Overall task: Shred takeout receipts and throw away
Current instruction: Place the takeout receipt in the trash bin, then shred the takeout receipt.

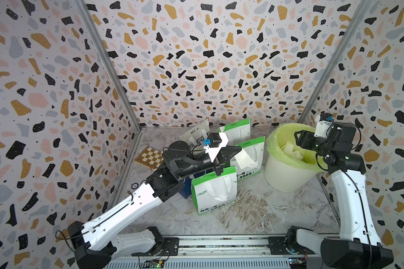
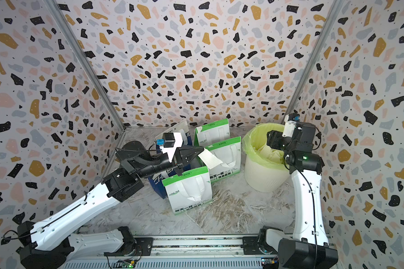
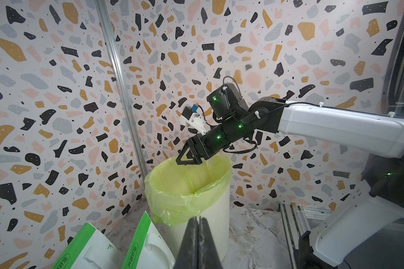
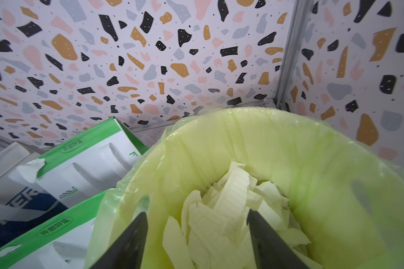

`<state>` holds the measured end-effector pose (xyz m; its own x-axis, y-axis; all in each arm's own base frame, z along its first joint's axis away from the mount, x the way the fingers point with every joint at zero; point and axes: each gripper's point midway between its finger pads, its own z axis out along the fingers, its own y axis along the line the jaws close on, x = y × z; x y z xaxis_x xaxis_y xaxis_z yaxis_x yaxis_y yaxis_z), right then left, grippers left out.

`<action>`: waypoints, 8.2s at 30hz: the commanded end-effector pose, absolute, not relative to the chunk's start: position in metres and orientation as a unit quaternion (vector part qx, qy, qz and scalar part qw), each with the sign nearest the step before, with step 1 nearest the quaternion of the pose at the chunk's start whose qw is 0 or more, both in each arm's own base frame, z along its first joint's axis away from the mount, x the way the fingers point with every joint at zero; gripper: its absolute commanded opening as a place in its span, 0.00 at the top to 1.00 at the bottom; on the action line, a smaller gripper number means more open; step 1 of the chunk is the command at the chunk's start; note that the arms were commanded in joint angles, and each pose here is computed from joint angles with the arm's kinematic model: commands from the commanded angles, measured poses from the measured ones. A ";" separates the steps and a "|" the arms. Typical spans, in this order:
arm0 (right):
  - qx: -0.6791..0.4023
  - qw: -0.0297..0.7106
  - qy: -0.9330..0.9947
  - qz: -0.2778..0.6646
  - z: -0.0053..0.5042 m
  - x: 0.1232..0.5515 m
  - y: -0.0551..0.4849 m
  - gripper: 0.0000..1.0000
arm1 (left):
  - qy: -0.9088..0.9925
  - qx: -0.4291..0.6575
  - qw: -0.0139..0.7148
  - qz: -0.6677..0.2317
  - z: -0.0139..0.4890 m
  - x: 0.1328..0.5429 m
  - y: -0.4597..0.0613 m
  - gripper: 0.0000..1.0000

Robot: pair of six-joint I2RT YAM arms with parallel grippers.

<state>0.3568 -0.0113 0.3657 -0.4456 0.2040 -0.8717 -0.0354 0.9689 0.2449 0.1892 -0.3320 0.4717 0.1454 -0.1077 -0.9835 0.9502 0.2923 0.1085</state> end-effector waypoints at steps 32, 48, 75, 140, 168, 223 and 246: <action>-0.423 0.493 0.540 0.536 0.483 0.166 0.233 0.58 | 0.415 0.258 0.654 -0.578 0.537 0.175 -0.299 1.00; -0.418 0.474 0.588 0.504 0.483 0.169 0.233 1.00 | 0.461 0.418 0.639 -0.452 0.512 0.158 -0.308 0.00; -0.499 0.379 0.622 0.471 0.434 0.142 0.258 1.00 | 0.537 0.630 0.436 -0.353 0.458 0.157 -0.333 0.46; -0.513 0.373 0.615 0.468 0.443 0.129 0.256 1.00 | 0.511 0.640 0.450 -0.356 0.455 0.150 -0.327 0.67; -0.500 0.383 0.631 0.453 0.439 0.141 0.258 1.00 | 0.499 0.619 0.479 -0.372 0.462 0.149 -0.326 1.00; -0.488 0.430 0.593 0.474 0.454 0.140 0.259 0.87 | 0.500 0.604 0.473 -0.403 0.460 0.147 -0.332 1.00; -0.228 0.407 0.789 0.399 0.396 0.224 0.242 1.00 | 0.359 0.527 0.674 -0.373 0.516 0.145 -0.311 1.00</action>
<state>0.1887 0.2622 0.4141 -0.4601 -0.1515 -0.8748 -0.8465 0.3721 0.3808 0.1739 -0.3269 0.4232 0.2286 0.1967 -0.9534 0.9619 0.1049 0.2523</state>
